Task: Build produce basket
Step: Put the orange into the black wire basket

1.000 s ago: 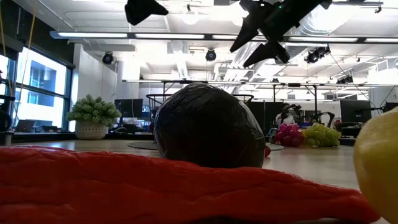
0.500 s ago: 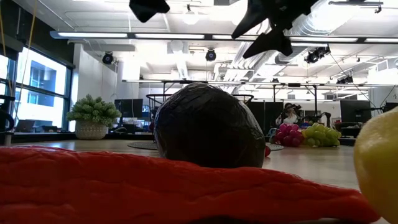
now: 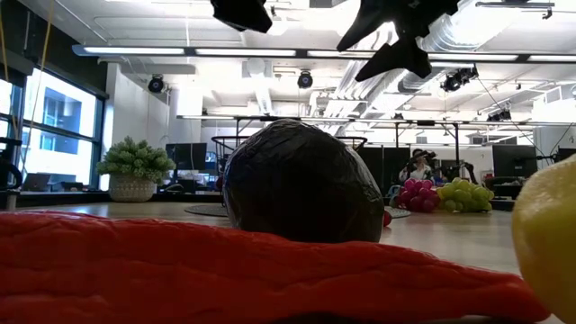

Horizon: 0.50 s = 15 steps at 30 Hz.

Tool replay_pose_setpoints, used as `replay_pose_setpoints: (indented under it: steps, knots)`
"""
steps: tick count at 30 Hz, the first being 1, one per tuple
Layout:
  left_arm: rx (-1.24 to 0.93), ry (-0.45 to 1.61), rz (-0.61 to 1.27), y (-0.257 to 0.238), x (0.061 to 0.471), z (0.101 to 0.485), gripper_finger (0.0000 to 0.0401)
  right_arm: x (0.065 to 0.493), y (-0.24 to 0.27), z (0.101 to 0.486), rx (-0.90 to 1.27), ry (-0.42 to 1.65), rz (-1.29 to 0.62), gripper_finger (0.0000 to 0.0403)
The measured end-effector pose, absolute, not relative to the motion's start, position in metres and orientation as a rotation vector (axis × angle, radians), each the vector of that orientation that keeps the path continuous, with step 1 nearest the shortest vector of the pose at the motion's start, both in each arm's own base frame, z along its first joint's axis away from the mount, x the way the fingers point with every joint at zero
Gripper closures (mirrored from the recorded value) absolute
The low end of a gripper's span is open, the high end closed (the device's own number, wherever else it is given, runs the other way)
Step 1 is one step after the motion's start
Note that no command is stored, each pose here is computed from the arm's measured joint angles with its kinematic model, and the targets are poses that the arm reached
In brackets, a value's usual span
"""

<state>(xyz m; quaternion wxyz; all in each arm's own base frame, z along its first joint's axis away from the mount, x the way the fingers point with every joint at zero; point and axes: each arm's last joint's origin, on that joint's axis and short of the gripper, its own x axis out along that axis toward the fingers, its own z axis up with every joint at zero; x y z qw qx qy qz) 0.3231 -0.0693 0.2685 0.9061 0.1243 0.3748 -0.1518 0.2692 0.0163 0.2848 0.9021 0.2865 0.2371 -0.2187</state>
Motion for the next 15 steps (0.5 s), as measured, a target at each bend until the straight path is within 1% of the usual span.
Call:
replay_pose_setpoints:
  steps: [5,8,15]
  knots:
    - [0.378,0.780,-0.377,-0.074,0.325,0.262,0.0105,0.269,0.015,0.285,0.634,0.457,-0.516,0.0135]
    - [0.384,0.773,-0.374,-0.072,0.326,0.263,0.0105,0.268,0.015,0.285,0.685,0.432,-0.550,0.0135]
    - [0.361,0.786,-0.298,-0.055,0.329,0.262,0.0105,0.268,0.018,0.286,0.742,0.378,-0.610,0.0135]
